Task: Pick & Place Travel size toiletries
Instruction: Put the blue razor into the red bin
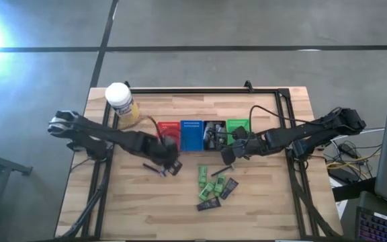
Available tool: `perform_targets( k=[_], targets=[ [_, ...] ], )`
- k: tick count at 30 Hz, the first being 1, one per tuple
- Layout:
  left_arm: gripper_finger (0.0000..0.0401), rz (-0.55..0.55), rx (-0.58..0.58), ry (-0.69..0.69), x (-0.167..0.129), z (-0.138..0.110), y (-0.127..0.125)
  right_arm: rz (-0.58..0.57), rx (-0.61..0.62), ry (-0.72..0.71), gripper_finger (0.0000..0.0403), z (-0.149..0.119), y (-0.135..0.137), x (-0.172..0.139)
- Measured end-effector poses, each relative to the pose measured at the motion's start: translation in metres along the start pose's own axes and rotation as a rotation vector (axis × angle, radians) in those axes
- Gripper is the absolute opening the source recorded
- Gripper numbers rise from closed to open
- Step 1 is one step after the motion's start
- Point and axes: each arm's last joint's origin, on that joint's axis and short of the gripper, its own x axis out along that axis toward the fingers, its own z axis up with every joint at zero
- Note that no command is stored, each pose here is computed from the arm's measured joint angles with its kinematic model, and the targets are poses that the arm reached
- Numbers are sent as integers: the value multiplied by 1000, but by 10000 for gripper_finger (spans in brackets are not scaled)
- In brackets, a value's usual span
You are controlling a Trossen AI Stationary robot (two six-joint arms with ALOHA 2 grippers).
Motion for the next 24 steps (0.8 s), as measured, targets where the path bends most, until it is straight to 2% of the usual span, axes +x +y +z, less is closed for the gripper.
perform_targets(
  k=[5, 11, 20, 24],
  targets=[
    [28, -3, -127, -146, -27, 39, 31, 8, 0, -8, 239, 1, 0, -2],
    [28, 87, -261, -139, -15, 82, 82, 22, 1, -30, 247, 2, 2, -2],
    [28, 175, -273, -17, 40, 91, 91, 28, 5, -33, 250, 3, 3, -2],
    [48, 263, -322, -65, 51, 92, 95, 30, 6, -32, 238, 2, 3, -2]
  ],
)
